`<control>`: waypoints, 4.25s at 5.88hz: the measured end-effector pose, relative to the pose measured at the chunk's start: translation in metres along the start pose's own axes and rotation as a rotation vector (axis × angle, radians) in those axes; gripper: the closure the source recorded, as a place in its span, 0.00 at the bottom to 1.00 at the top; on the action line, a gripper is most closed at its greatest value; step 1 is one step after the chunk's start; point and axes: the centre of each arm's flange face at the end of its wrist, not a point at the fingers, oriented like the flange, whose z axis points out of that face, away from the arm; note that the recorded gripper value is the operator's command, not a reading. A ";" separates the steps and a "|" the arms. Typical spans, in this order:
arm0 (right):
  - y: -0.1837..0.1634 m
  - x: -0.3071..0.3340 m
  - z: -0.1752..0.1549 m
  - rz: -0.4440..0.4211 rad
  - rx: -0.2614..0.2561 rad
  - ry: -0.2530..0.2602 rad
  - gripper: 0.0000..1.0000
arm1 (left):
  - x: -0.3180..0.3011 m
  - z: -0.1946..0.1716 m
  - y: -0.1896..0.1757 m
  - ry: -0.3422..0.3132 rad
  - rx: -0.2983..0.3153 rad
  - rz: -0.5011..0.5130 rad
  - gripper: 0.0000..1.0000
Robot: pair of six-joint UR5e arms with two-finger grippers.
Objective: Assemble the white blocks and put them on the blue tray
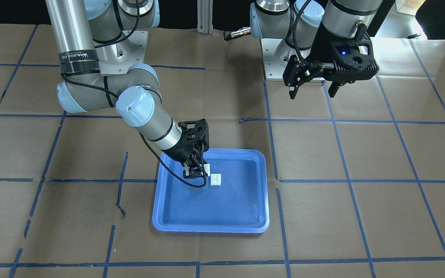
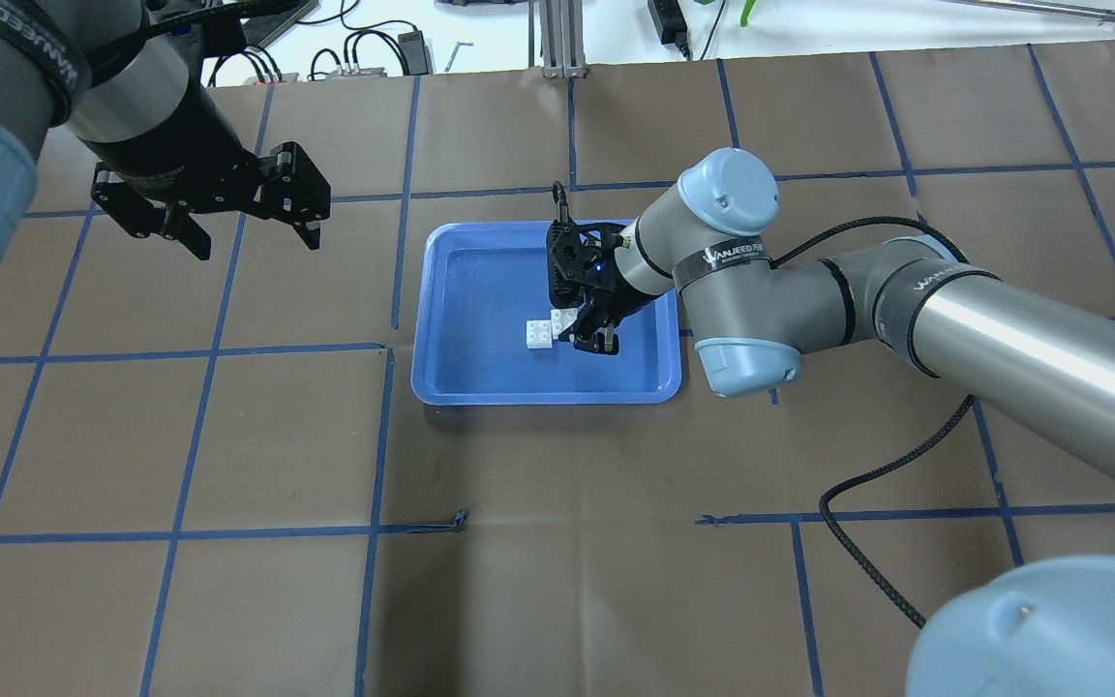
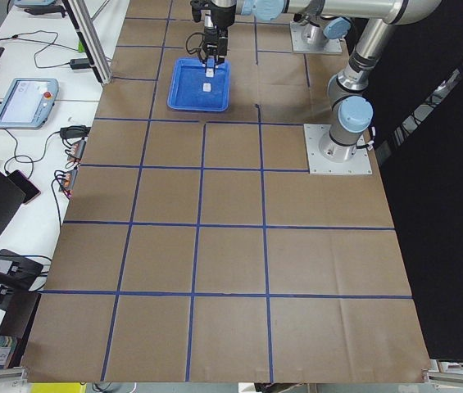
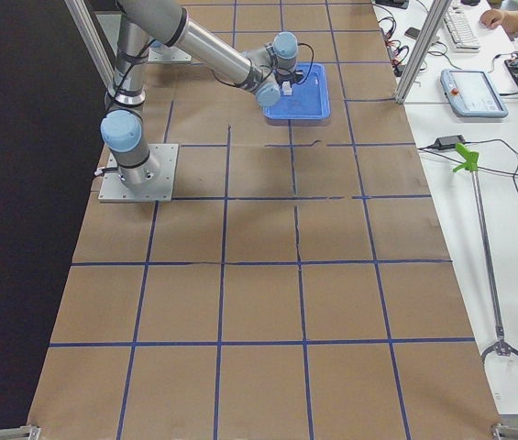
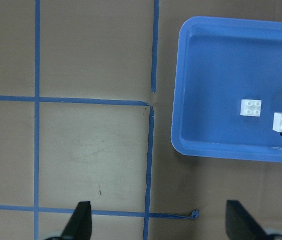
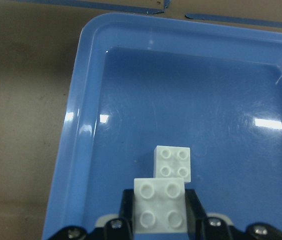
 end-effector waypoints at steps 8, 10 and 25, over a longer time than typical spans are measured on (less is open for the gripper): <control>0.018 0.003 0.038 0.027 -0.009 -0.050 0.60 | -0.001 -0.001 0.000 0.001 0.004 -0.002 0.01; 0.018 0.002 0.042 0.025 -0.006 -0.048 0.60 | -0.001 -0.001 0.000 0.001 0.006 -0.003 0.01; 0.016 0.010 0.042 0.049 -0.001 -0.025 0.25 | 0.000 -0.001 -0.001 0.002 0.010 0.004 0.01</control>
